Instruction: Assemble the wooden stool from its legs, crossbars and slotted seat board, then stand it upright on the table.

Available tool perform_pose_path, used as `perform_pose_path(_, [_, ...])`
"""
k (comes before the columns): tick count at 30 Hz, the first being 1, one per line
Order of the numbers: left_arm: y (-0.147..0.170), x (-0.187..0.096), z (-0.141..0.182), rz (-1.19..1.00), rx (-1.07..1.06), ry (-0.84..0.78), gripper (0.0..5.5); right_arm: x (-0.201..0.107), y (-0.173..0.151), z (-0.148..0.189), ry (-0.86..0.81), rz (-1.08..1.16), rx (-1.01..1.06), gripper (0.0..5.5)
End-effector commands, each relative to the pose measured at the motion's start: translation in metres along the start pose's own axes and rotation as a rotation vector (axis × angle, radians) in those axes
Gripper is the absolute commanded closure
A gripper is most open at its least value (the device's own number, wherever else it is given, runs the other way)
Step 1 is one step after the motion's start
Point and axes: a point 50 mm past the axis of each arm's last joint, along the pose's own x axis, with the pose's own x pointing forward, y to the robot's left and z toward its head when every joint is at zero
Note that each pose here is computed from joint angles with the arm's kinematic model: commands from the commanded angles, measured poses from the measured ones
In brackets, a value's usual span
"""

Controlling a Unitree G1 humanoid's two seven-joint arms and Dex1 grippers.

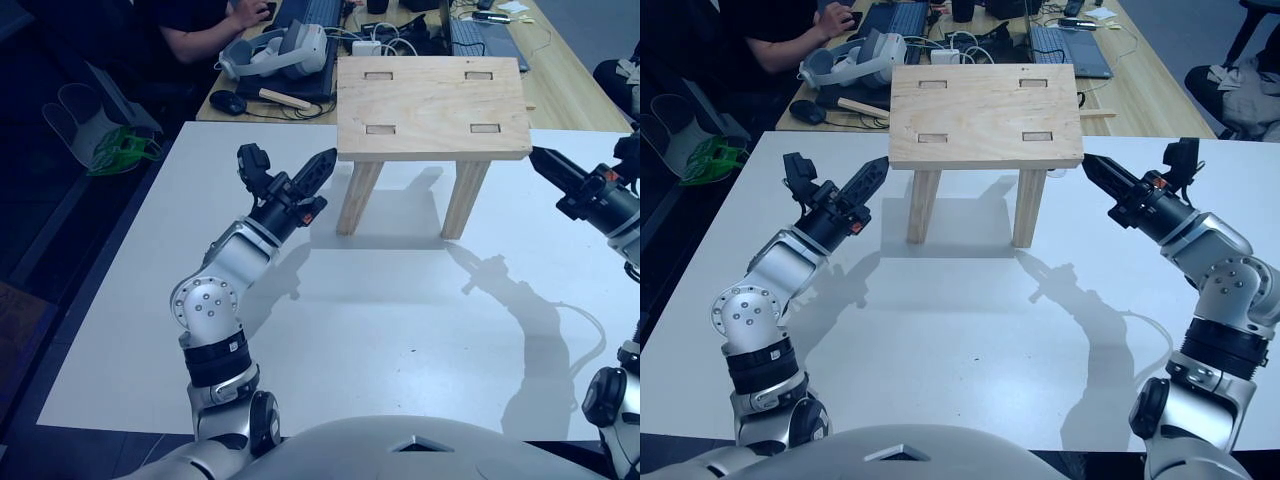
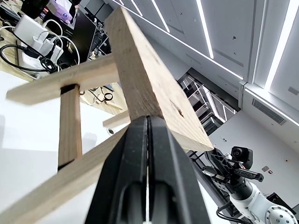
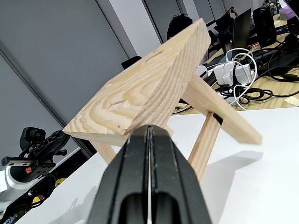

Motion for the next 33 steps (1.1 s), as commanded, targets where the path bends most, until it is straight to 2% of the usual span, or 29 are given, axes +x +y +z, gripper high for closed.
perform_pose_path(1, [-0.031, 0.021, -0.018, -0.2, -0.048, 0.128, 5.47, 0.029, 0.027, -0.008, 0.032, 0.228, 0.038, 5.5])
perform_pose_path(6, [-0.026, 0.017, -0.025, -0.164, -0.011, 0.164, 5.47, 0.024, 0.022, -0.019, 0.085, 0.186, -0.003, 5.5])
perform_pose_path(11, [-0.012, 0.011, -0.027, -0.063, 0.135, 0.177, 5.47, 0.009, 0.001, -0.031, 0.081, 0.038, -0.045, 5.5])
perform_pose_path(16, [0.006, 0.003, -0.024, 0.085, 0.224, 0.105, 5.47, -0.011, -0.031, -0.049, 0.053, -0.228, -0.12, 5.5])
perform_pose_path(19, [0.023, -0.002, -0.02, 0.238, 0.368, 0.064, 5.47, -0.017, -0.049, -0.056, 0.033, -0.404, -0.193, 5.5])
perform_pose_path(23, [0.038, -0.01, -0.022, 0.374, 0.545, 0.04, 5.47, -0.016, -0.058, -0.071, 0.051, -0.498, -0.233, 5.5])
perform_pose_path(27, [0.064, -0.023, -0.017, 0.622, 0.62, -0.014, 5.47, -0.021, -0.074, -0.076, 0.051, -0.689, -0.297, 5.5])
perform_pose_path(33, [0.071, -0.014, -0.015, 0.628, 0.646, -0.059, 5.47, -0.005, -0.066, -0.092, 0.016, -0.698, -0.344, 5.5])
